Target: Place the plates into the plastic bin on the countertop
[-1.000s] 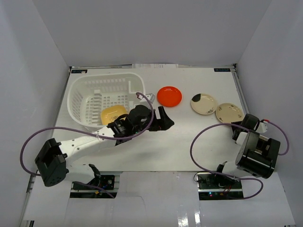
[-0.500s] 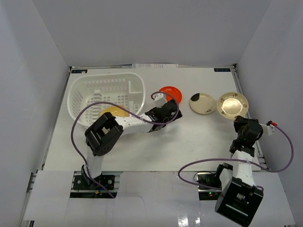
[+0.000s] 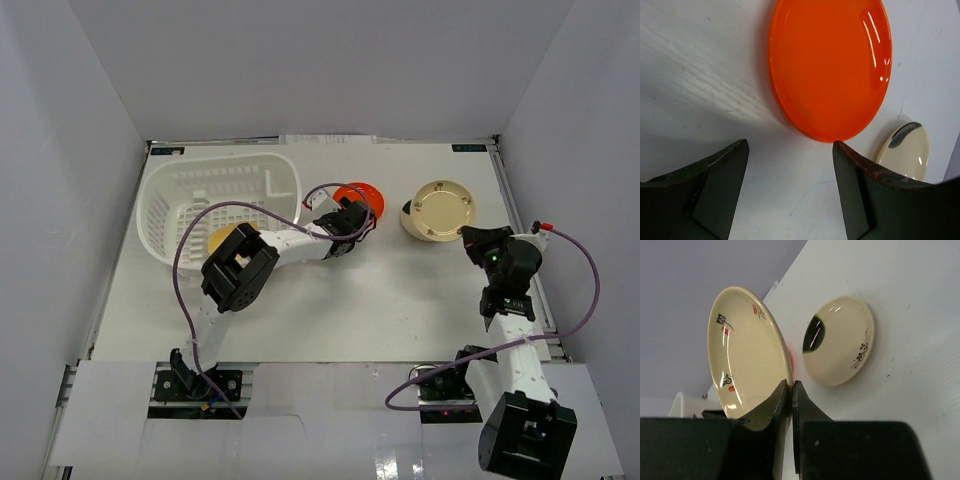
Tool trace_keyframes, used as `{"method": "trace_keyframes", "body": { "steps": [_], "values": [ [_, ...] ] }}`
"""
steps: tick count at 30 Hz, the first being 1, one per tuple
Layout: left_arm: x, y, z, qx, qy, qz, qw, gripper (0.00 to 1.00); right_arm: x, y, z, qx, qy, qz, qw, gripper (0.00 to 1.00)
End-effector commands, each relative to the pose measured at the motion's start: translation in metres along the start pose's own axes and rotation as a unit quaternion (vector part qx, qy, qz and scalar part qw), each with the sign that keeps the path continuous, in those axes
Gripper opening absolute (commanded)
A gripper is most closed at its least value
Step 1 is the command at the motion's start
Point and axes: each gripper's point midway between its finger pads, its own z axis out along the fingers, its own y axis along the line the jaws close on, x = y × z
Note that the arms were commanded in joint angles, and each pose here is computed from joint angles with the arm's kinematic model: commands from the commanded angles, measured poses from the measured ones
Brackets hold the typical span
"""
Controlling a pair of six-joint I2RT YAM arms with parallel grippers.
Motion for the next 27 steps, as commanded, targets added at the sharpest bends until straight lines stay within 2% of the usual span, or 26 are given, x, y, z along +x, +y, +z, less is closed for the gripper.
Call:
{"method": "trace_keyframes", "body": {
  "steps": [1,5,6,8,9,12,13,15,18,20,21,22,24,25,27],
  "values": [
    [0.0,0.015,0.017,-0.045,-0.008,-0.023,0.999,0.79,0.001,0.04,-0.005,-0.076,0.008,-0.032,0.997,0.08],
    [0.009,0.018,0.036,-0.054,-0.004,-0.028,0.998,0.68,0.019,0.047,-0.009,-0.098,0.034,-0.048,0.993,0.08],
    [0.011,0.016,0.038,-0.054,-0.003,-0.029,0.998,0.59,0.025,0.05,-0.011,-0.105,0.042,-0.053,0.992,0.08],
    [0.011,0.01,0.043,-0.05,-0.001,-0.034,0.998,0.49,0.03,0.055,-0.013,-0.116,0.052,-0.061,0.99,0.08],
    [0.013,0.012,0.046,-0.052,0.001,-0.034,0.998,0.38,0.032,0.057,-0.014,-0.12,0.054,-0.07,0.989,0.08],
    [0.014,0.015,0.048,-0.054,0.002,-0.034,0.998,0.22,0.034,0.063,-0.017,-0.126,0.063,-0.082,0.987,0.08],
    [0.013,0.014,0.047,-0.053,0.001,-0.033,0.998,0.11,0.035,0.066,-0.018,-0.132,0.065,-0.082,0.986,0.08],
    [0.011,0.014,0.045,-0.049,0.001,-0.022,0.999,0.02,0.036,0.073,-0.02,-0.146,0.07,-0.078,0.984,0.08],
    [0.005,0.013,0.036,-0.037,-0.004,-0.011,0.999,0.0,0.03,0.085,-0.021,-0.157,0.069,-0.072,0.982,0.08],
    [-0.013,-0.005,0.02,-0.005,-0.019,-0.021,1.0,0.0,0.026,0.092,-0.023,-0.164,0.069,-0.071,0.982,0.08],
    [-0.012,0.009,0.016,-0.01,-0.021,-0.006,1.0,0.0,0.024,0.096,-0.024,-0.167,0.068,-0.069,0.981,0.08],
    [-0.029,-0.015,-0.001,0.028,-0.031,-0.023,0.999,0.0,0.017,0.107,-0.026,-0.177,0.062,-0.067,0.98,0.08],
    [-0.036,-0.013,-0.016,0.05,-0.034,0.007,0.998,0.0,0.01,0.117,-0.028,-0.184,0.058,-0.064,0.979,0.08],
    [-0.055,-0.043,-0.042,0.102,-0.047,-0.013,0.994,0.0,0.001,0.129,-0.031,-0.195,0.05,-0.062,0.978,0.08],
    [-0.064,-0.048,-0.064,0.137,-0.053,0.003,0.989,0.0,-0.008,0.143,-0.035,-0.209,0.042,-0.06,0.975,0.08]
  ]
}}
